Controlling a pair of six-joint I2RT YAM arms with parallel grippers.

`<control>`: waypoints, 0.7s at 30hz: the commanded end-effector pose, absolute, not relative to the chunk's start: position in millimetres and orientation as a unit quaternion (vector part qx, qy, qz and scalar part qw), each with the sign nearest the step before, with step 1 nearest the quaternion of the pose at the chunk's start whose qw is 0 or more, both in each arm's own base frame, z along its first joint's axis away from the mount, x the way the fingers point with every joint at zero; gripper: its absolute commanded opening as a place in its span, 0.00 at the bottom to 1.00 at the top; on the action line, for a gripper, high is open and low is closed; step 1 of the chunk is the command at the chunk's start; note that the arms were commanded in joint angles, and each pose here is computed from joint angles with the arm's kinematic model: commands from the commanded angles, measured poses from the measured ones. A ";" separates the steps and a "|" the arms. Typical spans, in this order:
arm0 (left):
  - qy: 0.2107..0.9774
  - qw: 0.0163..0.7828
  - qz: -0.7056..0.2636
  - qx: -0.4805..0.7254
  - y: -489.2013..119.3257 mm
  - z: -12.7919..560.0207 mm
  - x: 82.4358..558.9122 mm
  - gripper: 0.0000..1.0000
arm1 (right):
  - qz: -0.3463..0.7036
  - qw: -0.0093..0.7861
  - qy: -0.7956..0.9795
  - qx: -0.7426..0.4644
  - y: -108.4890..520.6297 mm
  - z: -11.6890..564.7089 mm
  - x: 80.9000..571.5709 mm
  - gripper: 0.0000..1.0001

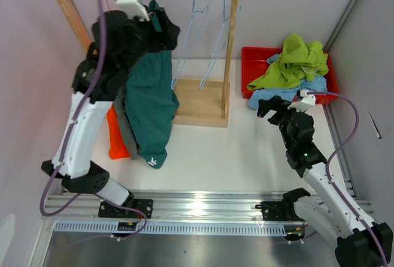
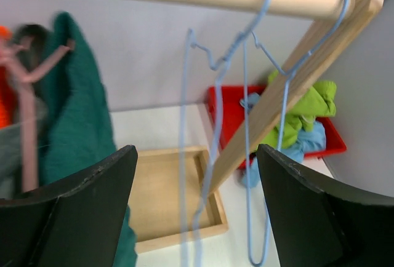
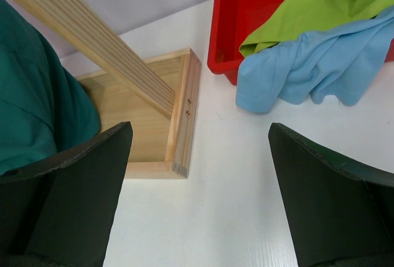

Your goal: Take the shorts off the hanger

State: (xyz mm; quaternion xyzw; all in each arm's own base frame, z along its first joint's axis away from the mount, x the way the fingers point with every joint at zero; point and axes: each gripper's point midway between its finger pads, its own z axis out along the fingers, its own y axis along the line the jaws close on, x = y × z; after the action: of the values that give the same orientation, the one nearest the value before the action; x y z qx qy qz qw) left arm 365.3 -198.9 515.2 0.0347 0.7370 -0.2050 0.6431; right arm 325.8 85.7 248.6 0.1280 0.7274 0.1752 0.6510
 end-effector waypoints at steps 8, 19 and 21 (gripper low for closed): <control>0.742 0.661 -0.109 -0.025 -117.1 517.9 381.7 0.84 | 0.169 0.664 0.716 0.130 78.7 268.1 301.6 0.99; 0.754 0.652 -0.065 -0.047 -102.4 497.3 425.0 0.81 | 0.144 0.660 0.727 0.126 67.2 260.0 287.2 0.99; 0.757 0.649 -0.063 -0.046 -103.0 492.6 431.1 0.81 | 0.146 0.661 0.725 0.124 68.0 260.8 286.4 0.99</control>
State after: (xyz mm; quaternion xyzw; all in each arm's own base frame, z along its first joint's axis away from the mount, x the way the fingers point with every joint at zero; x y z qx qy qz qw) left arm 429.8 -114.6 471.6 -0.0406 0.7769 -0.0766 0.6237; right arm 289.0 70.7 257.6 0.1272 0.7277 0.1537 0.6562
